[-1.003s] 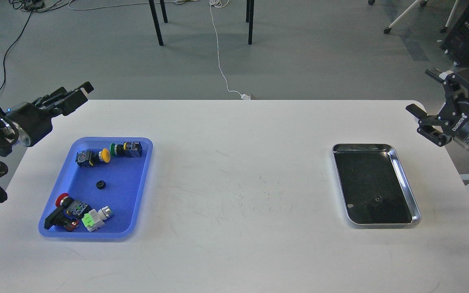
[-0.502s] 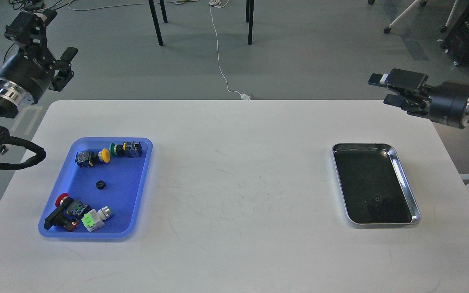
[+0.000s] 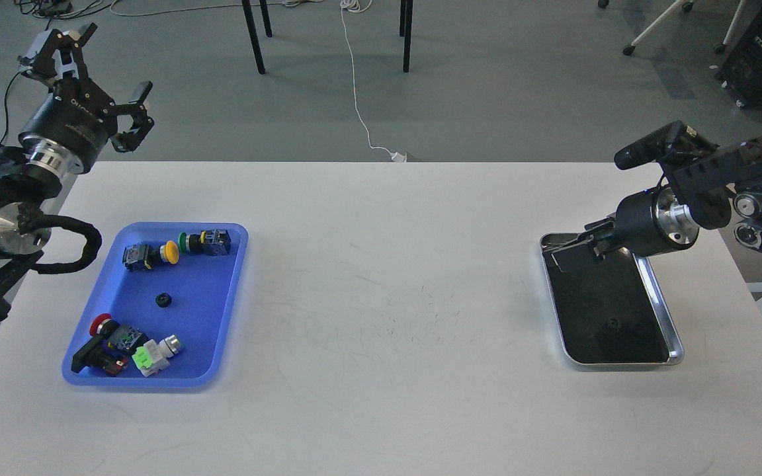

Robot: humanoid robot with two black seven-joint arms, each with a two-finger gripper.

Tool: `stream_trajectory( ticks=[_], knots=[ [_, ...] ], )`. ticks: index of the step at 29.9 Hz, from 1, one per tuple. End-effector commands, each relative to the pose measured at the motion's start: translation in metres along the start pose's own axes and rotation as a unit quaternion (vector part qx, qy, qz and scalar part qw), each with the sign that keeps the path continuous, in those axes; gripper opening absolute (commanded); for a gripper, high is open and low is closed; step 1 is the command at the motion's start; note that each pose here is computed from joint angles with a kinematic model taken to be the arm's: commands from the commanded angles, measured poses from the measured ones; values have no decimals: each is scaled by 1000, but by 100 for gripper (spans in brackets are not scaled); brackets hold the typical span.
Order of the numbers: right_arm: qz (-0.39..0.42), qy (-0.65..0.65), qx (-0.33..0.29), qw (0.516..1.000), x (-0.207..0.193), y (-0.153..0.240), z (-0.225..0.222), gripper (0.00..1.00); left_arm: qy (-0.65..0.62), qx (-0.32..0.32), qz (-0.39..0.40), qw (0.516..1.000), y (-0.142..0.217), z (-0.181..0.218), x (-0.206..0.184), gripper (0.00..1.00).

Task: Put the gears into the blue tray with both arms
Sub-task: 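Grasp a second black ring on the metal tray with the right gripper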

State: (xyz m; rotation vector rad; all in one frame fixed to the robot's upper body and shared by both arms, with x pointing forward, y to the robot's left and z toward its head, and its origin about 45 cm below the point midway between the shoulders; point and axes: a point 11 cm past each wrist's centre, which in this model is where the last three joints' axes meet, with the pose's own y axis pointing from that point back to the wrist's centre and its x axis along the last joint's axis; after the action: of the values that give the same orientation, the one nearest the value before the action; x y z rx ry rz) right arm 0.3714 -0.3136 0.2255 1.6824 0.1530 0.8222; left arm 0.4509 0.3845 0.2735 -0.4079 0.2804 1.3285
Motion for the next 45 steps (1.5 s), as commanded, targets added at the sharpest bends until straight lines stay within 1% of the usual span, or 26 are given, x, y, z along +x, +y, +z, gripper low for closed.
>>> stream_trajectory(
  ticks=[1,8,12,19,23,26,27,29,36,38,42,44,45],
  knots=[
    [-33,12,-4,999,-24,-10,2,98,6,3,2,1000,5,-4,4,98],
    [-62,16,-26,998,-47,-20,17,98,9,10,3,1000,12,-10,9,98],
    [-78,10,-24,997,-61,-32,17,98,7,11,5,1000,15,-9,12,98],
    [-88,9,-31,996,-68,-39,21,97,7,9,5,1000,14,-7,12,98],
    [-89,4,-34,995,-71,-40,24,89,7,9,5,1000,14,-8,12,98],
    [-90,1,-39,995,-72,-40,27,78,7,9,5,1000,14,-8,12,98],
    [-92,1,-38,995,-73,-42,27,73,7,10,5,1000,14,-8,12,98],
    [-95,1,-36,995,-75,-46,24,66,6,10,5,1000,14,-7,12,98],
    [-102,-8,-39,994,-85,-50,27,56,6,10,6,1000,14,-7,13,98],
    [-102,-8,-37,994,-84,-50,26,51,6,10,6,1000,14,-7,13,98],
    [-99,-2,-34,994,-79,-52,23,29,5,10,6,1000,15,-7,13,98],
    [-98,0,-34,995,-77,-52,23,22,5,10,6,1000,15,-7,13,98],
    [-98,0,-33,995,-77,-52,22,16,5,10,6,1000,15,-7,13,98]
  ],
)
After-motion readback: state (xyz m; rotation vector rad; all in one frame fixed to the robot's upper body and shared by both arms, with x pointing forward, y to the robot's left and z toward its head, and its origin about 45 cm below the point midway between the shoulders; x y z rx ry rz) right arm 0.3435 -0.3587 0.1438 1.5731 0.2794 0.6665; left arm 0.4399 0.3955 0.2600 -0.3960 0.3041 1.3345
